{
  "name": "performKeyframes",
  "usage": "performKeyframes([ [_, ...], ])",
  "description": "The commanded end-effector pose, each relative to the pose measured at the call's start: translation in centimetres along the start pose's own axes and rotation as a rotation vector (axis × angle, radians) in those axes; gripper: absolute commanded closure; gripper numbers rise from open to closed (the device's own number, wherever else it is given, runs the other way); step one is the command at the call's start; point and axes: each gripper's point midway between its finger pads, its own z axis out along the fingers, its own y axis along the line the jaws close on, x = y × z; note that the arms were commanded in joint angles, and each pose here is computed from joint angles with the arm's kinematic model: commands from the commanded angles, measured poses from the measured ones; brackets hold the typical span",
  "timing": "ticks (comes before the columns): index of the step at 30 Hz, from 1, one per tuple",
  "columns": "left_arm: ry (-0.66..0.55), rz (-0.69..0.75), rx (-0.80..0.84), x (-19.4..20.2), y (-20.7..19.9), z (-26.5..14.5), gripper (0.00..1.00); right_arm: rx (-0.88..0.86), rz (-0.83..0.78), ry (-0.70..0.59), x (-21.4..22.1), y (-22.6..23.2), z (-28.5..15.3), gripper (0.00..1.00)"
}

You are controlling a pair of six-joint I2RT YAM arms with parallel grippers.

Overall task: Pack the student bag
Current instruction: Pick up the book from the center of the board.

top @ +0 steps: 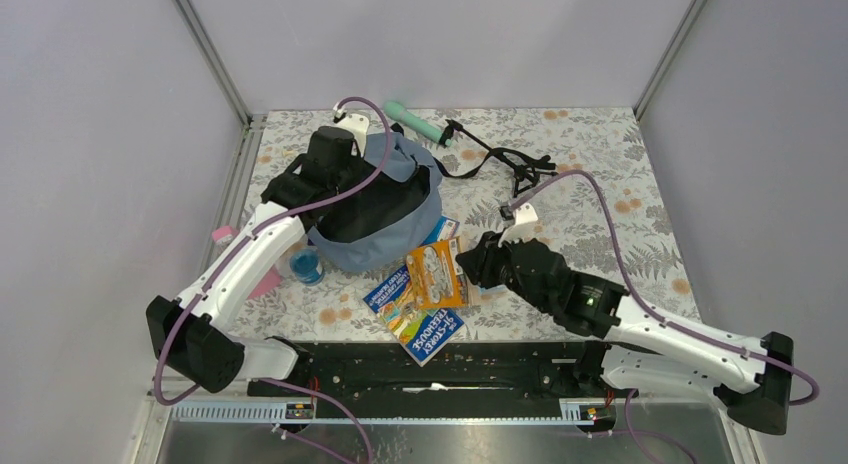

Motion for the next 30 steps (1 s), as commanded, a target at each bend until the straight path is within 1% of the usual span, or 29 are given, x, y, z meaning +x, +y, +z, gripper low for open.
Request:
performKeyframes([
  [1,-0.023,0.003,-0.132,-0.6,2.4,0.3,1.00,-0.089,-0.148,0.041,-3.9,3.3,-3.1,1.00],
  [4,-0.023,0.025,-0.136,-0.7,2.7,0.1,1.00,-0.115,-0.214,0.136,-4.4,4.7,-4.1,1.00],
  [8,-0.029,0.018,-0.113,-0.9,2.3,-0.1,1.00,-0.146,-0.298,0.343,-3.4,6.5,-5.0,1.00],
  [10,-0.031,0.018,-0.111,-0.9,2.3,-0.1,1.00,-0.155,-0.321,0.422,-2.7,6.9,-5.1,1.00],
  [13,-0.037,0.014,-0.105,-1.0,2.2,-0.3,1.00,-0.169,-0.349,0.482,-1.8,7.5,-4.4,1.00],
  [15,-0.037,0.014,-0.106,-1.0,2.3,-0.4,1.00,-0.175,-0.364,0.546,-0.7,7.7,-4.0,1.00],
  [18,-0.038,0.013,-0.105,-1.0,2.3,-0.4,1.00,-0.170,-0.384,0.585,0.3,7.7,-2.8,1.00],
  [23,-0.039,0.013,-0.102,-1.0,2.3,-0.5,1.00,-0.137,-0.425,0.588,1.7,7.0,-0.7,1.00],
  [28,-0.040,0.011,-0.102,-1.1,2.3,-0.5,1.00,-0.142,-0.441,0.627,3.4,6.9,0.3,1.00],
  [30,-0.042,0.010,-0.101,-1.1,2.3,-0.6,1.00,-0.137,-0.454,0.640,3.9,6.7,0.5,0.94],
])
